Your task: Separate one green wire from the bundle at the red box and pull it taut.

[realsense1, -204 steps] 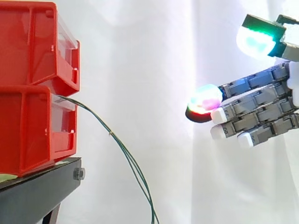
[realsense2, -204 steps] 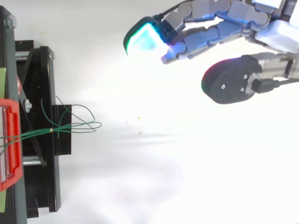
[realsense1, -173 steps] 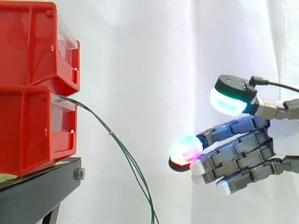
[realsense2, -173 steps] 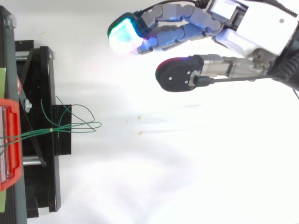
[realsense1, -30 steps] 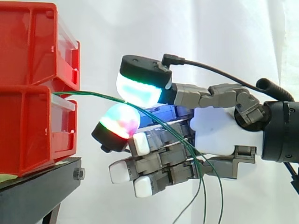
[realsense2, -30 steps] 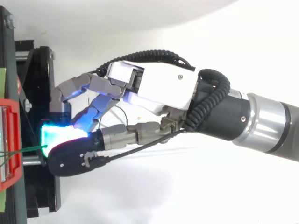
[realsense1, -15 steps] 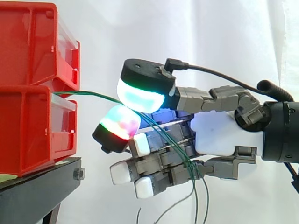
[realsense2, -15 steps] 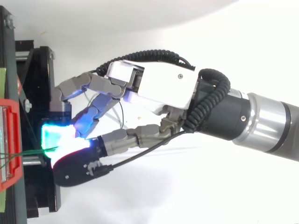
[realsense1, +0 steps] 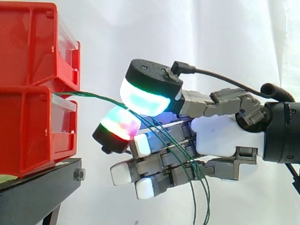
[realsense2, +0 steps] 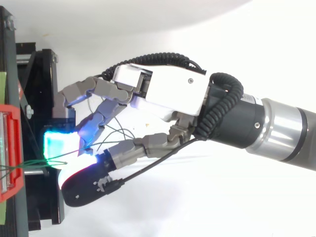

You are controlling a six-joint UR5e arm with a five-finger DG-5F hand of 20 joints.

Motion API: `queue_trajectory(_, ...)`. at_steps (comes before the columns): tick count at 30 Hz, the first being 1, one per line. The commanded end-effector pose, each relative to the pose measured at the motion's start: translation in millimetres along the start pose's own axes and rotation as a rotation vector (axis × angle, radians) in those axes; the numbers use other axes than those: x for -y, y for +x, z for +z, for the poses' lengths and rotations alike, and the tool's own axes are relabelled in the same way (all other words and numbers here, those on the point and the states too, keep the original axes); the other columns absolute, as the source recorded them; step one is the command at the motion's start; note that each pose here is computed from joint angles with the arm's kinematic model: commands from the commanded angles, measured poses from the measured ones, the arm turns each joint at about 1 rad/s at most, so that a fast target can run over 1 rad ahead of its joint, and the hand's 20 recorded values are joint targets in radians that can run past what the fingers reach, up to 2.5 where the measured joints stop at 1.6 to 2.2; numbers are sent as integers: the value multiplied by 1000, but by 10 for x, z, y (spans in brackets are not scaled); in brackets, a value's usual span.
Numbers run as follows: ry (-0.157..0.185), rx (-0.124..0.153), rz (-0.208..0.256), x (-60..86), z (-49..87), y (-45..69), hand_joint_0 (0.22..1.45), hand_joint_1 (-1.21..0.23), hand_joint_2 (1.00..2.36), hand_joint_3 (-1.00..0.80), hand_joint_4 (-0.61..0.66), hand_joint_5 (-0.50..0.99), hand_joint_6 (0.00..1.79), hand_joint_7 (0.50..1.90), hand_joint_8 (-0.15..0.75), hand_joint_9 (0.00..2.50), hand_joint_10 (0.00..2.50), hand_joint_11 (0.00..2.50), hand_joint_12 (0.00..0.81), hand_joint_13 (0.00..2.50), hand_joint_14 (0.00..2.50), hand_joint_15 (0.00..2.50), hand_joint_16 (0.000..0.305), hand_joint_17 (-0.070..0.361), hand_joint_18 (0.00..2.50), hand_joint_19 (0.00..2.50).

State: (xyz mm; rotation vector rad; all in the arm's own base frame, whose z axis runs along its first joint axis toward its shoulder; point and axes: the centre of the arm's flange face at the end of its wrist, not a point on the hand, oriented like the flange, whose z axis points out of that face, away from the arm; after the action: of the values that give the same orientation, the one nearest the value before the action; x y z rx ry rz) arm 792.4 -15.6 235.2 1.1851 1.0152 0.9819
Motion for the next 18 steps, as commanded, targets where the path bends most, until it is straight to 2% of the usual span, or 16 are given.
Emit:
queue_trajectory(1, 0, 0, 1, -3, 1, 0, 573, -743, 1000, -500, 193, -154, 881, 1137, 318, 1069, 25, 694, 375, 931, 18, 438, 57, 128, 861, 550)
queue_trajectory(7, 0, 0, 12, -3, 1, 0, 625, -692, 1005, -453, 176, -145, 874, 1175, 314, 1095, 26, 688, 369, 939, 18, 439, 55, 125, 867, 563)
queue_trajectory(9, 0, 0, 12, -3, 1, 0, 639, -735, 1011, -391, 158, -145, 874, 1212, 318, 1093, 26, 690, 371, 939, 20, 437, 56, 125, 868, 565)
queue_trajectory(13, 0, 0, 15, -3, 1, 0, 657, -798, 1014, -349, 135, -152, 884, 1193, 314, 1069, 24, 694, 368, 932, 19, 436, 56, 126, 866, 555)
queue_trajectory(18, 0, 0, 16, -3, 1, 0, 689, -853, 1005, -447, 134, -165, 890, 1146, 310, 1040, 26, 711, 365, 916, 18, 433, 56, 126, 852, 535)
